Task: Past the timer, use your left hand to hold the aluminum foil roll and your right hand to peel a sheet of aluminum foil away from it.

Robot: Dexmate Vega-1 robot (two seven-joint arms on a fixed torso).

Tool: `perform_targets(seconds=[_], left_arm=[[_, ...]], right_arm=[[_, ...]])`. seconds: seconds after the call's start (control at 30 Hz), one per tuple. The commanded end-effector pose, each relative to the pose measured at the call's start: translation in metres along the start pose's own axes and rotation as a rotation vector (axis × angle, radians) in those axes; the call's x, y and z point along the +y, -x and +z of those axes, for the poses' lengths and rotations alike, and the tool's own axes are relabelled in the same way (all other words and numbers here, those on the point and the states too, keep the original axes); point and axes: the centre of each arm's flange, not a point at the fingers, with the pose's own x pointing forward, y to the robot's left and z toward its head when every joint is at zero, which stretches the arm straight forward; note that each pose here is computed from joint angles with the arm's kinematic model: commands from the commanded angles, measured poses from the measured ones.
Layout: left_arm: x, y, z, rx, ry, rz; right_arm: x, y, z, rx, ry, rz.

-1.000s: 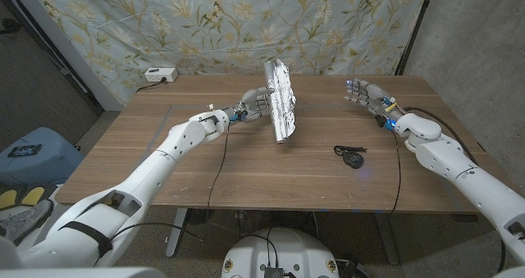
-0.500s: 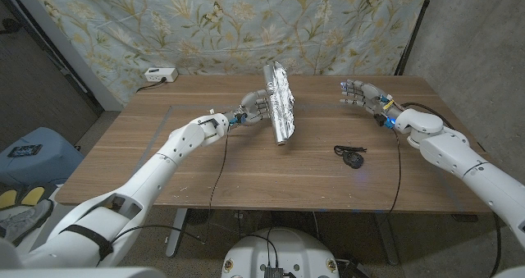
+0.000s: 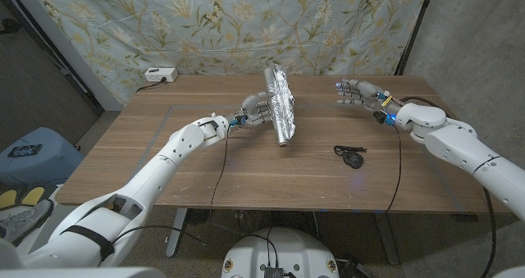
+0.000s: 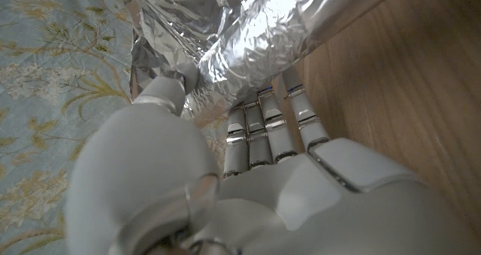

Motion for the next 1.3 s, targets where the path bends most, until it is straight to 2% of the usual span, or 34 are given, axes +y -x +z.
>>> perform_targets(seconds=[0.03, 0.3, 0.77, 1.3], left_arm=[[0.002, -0.004, -0.010, 0.022, 0.096, -0.033], [0.002, -0.006, -0.013, 0.026, 0.108, -0.036], [-0.001, -0.005, -0.011, 0.036, 0.095, -0.026], [-0.003, -0.005, -0.017, 0.054, 0.099, -0.024]], right_arm=[[0.006, 0.007, 0.016, 0.033, 0.040, 0.049], [0.013, 0.009, 0.028, 0.067, 0.068, 0.081], [0.025, 0.014, 0.059, 0.112, 0.152, 0.109], [0.038, 0.026, 0.096, 0.164, 0.237, 0.156]])
